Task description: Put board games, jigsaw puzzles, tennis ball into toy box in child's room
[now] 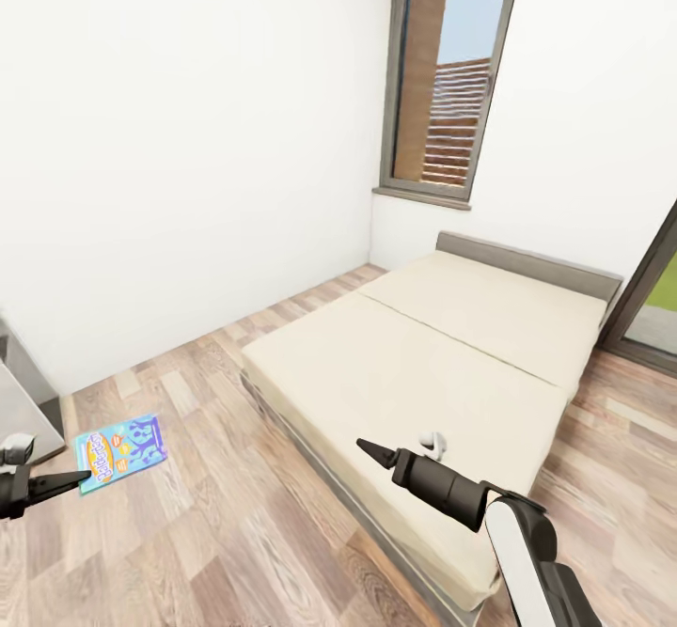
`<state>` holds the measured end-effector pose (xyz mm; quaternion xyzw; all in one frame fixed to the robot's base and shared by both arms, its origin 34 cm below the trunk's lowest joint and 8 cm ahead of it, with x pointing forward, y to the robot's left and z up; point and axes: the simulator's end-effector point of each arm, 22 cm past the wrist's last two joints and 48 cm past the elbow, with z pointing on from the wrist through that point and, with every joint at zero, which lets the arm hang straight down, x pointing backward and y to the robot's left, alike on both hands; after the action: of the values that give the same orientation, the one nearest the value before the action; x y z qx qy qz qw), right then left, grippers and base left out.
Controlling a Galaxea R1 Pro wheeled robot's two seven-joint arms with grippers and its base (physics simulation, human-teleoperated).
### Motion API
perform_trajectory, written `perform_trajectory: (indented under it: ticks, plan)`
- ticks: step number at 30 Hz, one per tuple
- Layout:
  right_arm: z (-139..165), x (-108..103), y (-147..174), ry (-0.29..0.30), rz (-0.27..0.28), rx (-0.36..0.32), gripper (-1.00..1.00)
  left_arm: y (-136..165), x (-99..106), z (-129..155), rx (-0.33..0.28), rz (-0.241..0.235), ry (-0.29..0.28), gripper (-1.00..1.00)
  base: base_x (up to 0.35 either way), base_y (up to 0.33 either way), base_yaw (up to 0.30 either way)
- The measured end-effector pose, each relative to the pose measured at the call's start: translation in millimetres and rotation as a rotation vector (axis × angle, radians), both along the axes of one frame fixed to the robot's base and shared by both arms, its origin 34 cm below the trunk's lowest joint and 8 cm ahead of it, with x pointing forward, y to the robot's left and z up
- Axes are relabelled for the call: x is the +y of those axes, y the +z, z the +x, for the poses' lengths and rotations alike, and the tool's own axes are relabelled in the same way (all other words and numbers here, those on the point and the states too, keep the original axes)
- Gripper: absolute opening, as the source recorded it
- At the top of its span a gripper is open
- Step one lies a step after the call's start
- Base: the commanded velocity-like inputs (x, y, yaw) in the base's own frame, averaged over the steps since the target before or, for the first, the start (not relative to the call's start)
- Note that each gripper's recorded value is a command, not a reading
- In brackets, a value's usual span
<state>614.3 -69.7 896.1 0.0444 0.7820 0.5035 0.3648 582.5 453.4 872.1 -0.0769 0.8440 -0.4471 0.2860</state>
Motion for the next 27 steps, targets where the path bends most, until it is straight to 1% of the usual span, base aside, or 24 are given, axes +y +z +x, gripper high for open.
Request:
perform_trajectory:
  ticks: [4,10,17,21,27]
  plan:
    - [-2,4,-1,0.011,-0.001,0.002,1.00,-1,-1,0,0.001,-0.001,-0.002,-1.00,0.157,0.031,0.271]
    - [-3,8,-3,0.021,-0.003,0.005,1.00,-4,-2,0,0.006,-0.004,-0.002,-1.00,0.284,0.081,0.271]
    - [-3,9,-5,0.023,-0.003,0.010,1.00,-6,-3,0,0.012,-0.005,-0.002,-1.00,0.249,0.181,0.271]
    - [-5,12,-6,0.033,-0.003,0.011,1.00,-7,-3,1,0.014,-0.005,-0.002,-1.00,0.105,0.155,0.275]
    - [-6,15,-3,0.040,-0.004,0.011,1.00,-4,-3,1,0.012,-0.007,-0.001,-1.00,0.018,0.027,0.278]
